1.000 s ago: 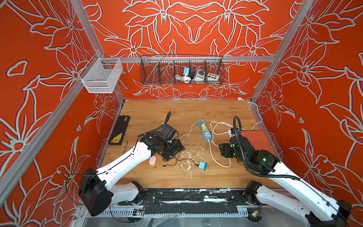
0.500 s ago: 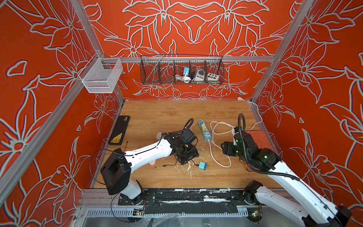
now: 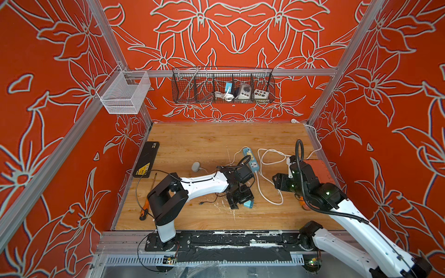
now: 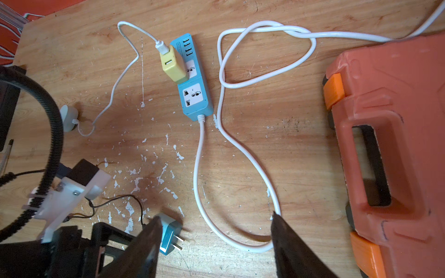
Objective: Charge the bluetooth headset
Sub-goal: Pick up the plug from the center of the board.
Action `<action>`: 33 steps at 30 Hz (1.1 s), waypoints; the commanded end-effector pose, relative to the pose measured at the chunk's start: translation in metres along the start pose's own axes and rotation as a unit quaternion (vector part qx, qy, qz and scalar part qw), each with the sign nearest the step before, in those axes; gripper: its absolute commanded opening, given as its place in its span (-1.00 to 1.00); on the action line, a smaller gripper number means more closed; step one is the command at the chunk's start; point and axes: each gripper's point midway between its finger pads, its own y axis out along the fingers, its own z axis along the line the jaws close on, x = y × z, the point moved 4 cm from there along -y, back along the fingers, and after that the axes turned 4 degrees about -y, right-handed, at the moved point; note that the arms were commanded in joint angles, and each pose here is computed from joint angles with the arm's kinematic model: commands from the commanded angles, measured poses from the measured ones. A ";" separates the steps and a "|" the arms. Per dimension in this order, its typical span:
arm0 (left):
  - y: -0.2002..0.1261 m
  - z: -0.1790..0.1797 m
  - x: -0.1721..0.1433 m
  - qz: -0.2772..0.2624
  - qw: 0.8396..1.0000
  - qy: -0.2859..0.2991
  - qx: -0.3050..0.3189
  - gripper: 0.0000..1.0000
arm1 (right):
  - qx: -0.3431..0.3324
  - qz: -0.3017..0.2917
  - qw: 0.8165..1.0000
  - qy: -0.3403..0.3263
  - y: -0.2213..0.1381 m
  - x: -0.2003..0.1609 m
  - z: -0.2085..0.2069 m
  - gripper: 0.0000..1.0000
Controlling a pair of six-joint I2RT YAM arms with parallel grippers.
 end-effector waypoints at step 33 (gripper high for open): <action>0.041 -0.024 0.020 -0.084 0.978 -0.193 0.004 0.53 | 0.040 -0.042 0.998 0.004 -0.010 -0.005 -0.002 0.44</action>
